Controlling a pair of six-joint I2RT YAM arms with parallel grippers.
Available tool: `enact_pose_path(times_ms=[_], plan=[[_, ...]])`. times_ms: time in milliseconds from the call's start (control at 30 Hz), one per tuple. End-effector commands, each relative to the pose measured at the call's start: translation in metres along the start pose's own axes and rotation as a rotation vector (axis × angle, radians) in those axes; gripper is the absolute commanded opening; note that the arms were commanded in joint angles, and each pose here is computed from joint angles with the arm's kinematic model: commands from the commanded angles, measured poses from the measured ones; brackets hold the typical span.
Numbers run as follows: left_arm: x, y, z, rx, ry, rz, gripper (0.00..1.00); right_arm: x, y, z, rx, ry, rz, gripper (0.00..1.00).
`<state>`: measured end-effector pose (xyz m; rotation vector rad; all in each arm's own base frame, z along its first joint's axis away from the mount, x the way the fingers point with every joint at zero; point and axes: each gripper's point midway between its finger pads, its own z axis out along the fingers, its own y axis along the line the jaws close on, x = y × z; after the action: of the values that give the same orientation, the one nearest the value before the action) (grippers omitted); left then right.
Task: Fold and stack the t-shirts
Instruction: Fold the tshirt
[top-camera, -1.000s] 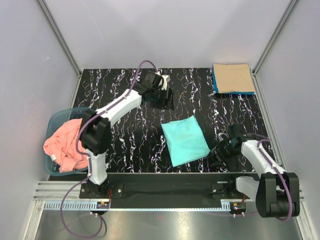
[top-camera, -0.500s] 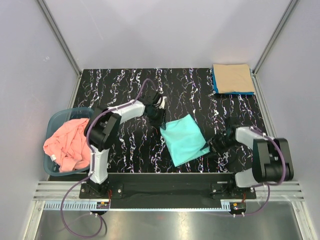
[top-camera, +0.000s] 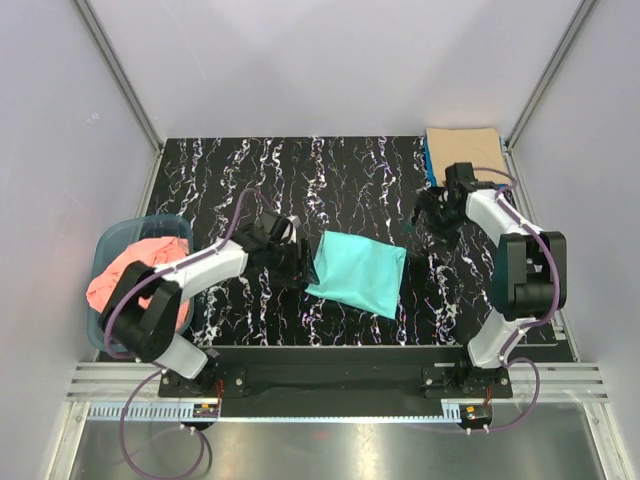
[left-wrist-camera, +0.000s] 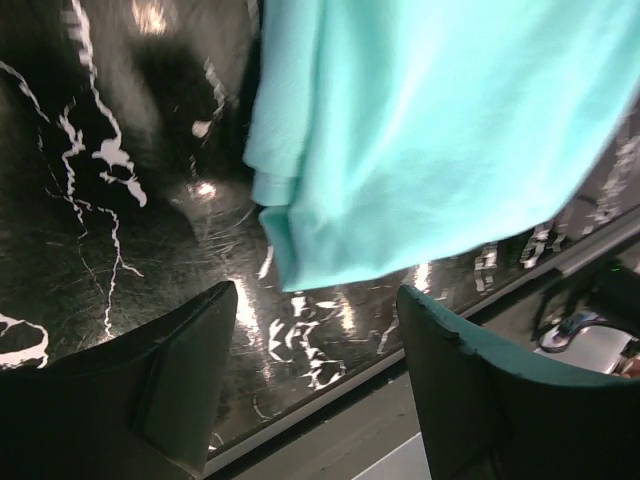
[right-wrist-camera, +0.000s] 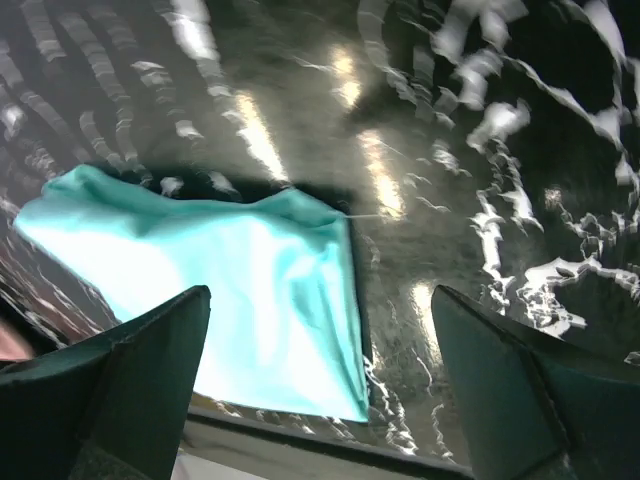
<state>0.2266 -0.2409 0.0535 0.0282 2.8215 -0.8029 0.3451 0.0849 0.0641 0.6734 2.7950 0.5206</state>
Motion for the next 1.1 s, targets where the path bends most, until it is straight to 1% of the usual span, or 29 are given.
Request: enact_pose_path(times_ms=[0, 33, 67, 100, 167, 200, 233, 267, 300, 333, 367, 400, 433, 467, 500, 533, 600, 633, 733, 833, 900, 933, 967, 1000, 1067], plan=[[-0.028, -0.022, -0.019, 0.054, -0.131, 0.042, 0.7, -0.021, 0.036, -0.033, -0.019, -0.1, -0.324, 1.0], [-0.029, -0.023, -0.019, 0.059, -0.125, 0.044, 0.69, -0.025, 0.049, -0.029, -0.045, -0.101, -0.389, 1.0], [-0.028, -0.026, -0.017, 0.076, -0.117, 0.048, 0.67, -0.019, 0.074, -0.027, -0.101, -0.103, -0.465, 1.0], [-0.027, -0.027, -0.015, 0.086, -0.11, 0.046, 0.66, -0.028, 0.105, -0.033, -0.184, -0.146, -0.524, 1.0], [-0.023, -0.028, -0.008, 0.112, -0.09, 0.041, 0.65, -0.025, 0.134, -0.02, -0.262, -0.126, -0.589, 1.0], [-0.023, -0.027, -0.005, 0.118, -0.091, 0.033, 0.63, -0.025, 0.165, -0.028, -0.358, -0.131, -0.632, 1.0], [-0.023, -0.026, -0.002, 0.119, -0.09, 0.032, 0.62, -0.024, 0.171, -0.011, -0.375, -0.091, -0.639, 1.0], [-0.024, -0.024, 0.001, 0.116, -0.1, 0.029, 0.59, -0.018, 0.183, -0.008, -0.432, -0.053, -0.658, 0.99], [-0.025, -0.02, 0.004, 0.109, -0.099, 0.017, 0.58, -0.019, 0.202, -0.013, -0.477, -0.06, -0.697, 0.93], [-0.027, -0.019, 0.005, 0.108, -0.104, 0.011, 0.56, -0.015, 0.204, 0.005, -0.482, -0.024, -0.722, 0.86], [-0.031, -0.018, 0.006, 0.104, -0.123, 0.006, 0.55, -0.014, 0.209, 0.01, -0.492, -0.015, -0.735, 0.73], [-0.035, -0.017, 0.004, 0.104, -0.138, 0.001, 0.54, -0.013, 0.22, 0.01, -0.528, -0.01, -0.752, 0.7], [-0.039, -0.018, 0.004, 0.107, -0.151, 0.004, 0.54, -0.004, 0.22, 0.026, -0.535, 0.038, -0.755, 0.69], [-0.044, -0.019, 0.003, 0.11, -0.166, 0.009, 0.55, 0.0, 0.223, 0.03, -0.546, 0.063, -0.759, 0.67], [-0.046, -0.019, 0.004, 0.109, -0.168, 0.021, 0.57, 0.006, 0.226, 0.029, -0.557, 0.09, -0.769, 0.66], [-0.048, -0.02, 0.005, 0.11, -0.166, 0.031, 0.61, 0.016, 0.225, 0.041, -0.545, 0.122, -0.807, 0.66], [-0.051, -0.019, 0.01, 0.104, -0.155, 0.053, 0.65, 0.028, 0.222, 0.046, -0.52, 0.166, -0.841, 0.68], [-0.052, -0.02, 0.013, 0.11, -0.15, 0.063, 0.68, 0.036, 0.219, 0.054, -0.509, 0.185, -0.883, 0.68], [-0.054, -0.021, 0.025, 0.126, -0.125, 0.081, 0.69, 0.039, 0.212, 0.061, -0.49, 0.195, -0.88, 0.68], [-0.054, -0.021, 0.033, 0.136, -0.108, 0.082, 0.67, 0.043, 0.21, 0.064, -0.492, 0.209, -0.877, 0.67], [-0.053, -0.018, 0.036, 0.132, -0.101, 0.078, 0.61, 0.046, 0.213, 0.066, -0.515, 0.228, -0.871, 0.65], [-0.052, -0.018, 0.037, 0.134, -0.099, 0.081, 0.6, 0.048, 0.214, 0.066, -0.519, 0.235, -0.871, 0.61], [-0.051, -0.016, 0.038, 0.134, -0.096, 0.079, 0.58, 0.05, 0.214, 0.067, -0.519, 0.242, -0.871, 0.6], [-0.049, -0.016, 0.039, 0.136, -0.094, 0.077, 0.54, 0.053, 0.215, 0.066, -0.532, 0.257, -0.871, 0.59], [-0.049, -0.018, 0.039, 0.148, -0.094, 0.073, 0.51, 0.057, 0.214, 0.07, -0.534, 0.277, -0.863, 0.6]])
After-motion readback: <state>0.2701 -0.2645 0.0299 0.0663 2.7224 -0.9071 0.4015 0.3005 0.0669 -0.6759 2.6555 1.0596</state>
